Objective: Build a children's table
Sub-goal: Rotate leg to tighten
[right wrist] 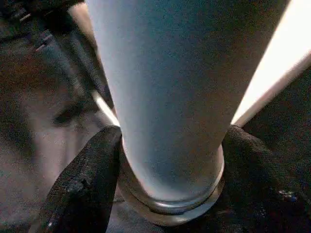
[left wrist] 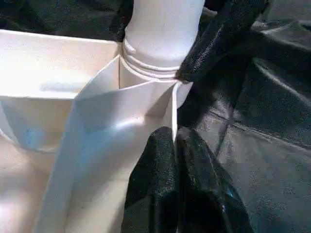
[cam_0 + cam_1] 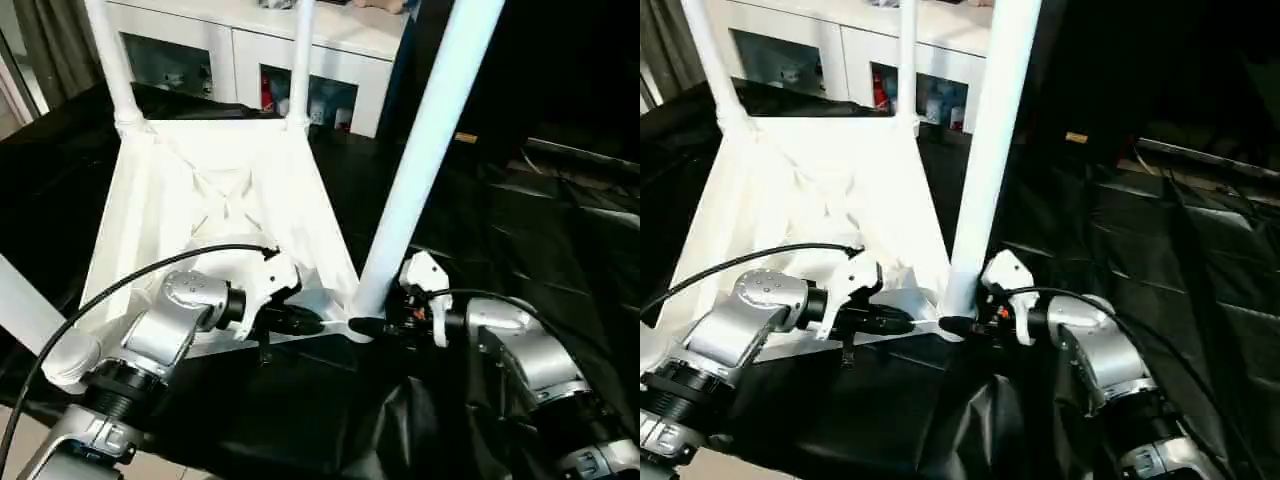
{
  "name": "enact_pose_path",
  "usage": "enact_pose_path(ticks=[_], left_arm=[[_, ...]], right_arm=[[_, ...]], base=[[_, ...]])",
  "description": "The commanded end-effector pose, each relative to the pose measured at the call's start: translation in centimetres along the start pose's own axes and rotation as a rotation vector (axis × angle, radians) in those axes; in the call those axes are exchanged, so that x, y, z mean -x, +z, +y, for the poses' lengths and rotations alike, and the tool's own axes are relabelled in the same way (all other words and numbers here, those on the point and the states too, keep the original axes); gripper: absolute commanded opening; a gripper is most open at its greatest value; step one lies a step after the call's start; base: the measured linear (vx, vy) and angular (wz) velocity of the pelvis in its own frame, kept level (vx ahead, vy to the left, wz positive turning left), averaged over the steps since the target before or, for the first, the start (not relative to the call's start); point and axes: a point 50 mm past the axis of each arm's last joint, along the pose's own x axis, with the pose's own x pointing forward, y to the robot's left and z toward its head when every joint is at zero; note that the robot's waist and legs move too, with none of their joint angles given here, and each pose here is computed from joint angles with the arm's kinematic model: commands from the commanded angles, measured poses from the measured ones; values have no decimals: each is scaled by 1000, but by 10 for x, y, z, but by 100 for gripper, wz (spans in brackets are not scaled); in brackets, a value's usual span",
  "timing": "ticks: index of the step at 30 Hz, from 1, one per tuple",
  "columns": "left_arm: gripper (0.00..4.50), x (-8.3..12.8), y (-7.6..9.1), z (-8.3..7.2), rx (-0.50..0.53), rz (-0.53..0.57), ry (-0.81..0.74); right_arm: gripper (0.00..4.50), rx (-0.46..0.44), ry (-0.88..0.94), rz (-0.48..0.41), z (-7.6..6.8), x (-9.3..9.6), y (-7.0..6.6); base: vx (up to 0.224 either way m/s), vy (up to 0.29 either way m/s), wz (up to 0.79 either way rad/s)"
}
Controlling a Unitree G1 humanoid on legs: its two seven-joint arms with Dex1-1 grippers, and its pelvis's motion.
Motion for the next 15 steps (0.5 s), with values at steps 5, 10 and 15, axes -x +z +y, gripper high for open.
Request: enact_pose_path(ticks=[5,10,15], left_arm=[[0,-31,7,9,87,-1,171],[0,-71,24,11,125,10,291],[0,-81,30,12,105,33,318]], right_arm=[[270,-202,-217,-20,-2,-15,-12],[270,-247,-385,-69,3,-41,-5],[270,-102,-288,-132,15,-49,11]], base=[[0,0,0],[0,0,0],[0,0,0]])
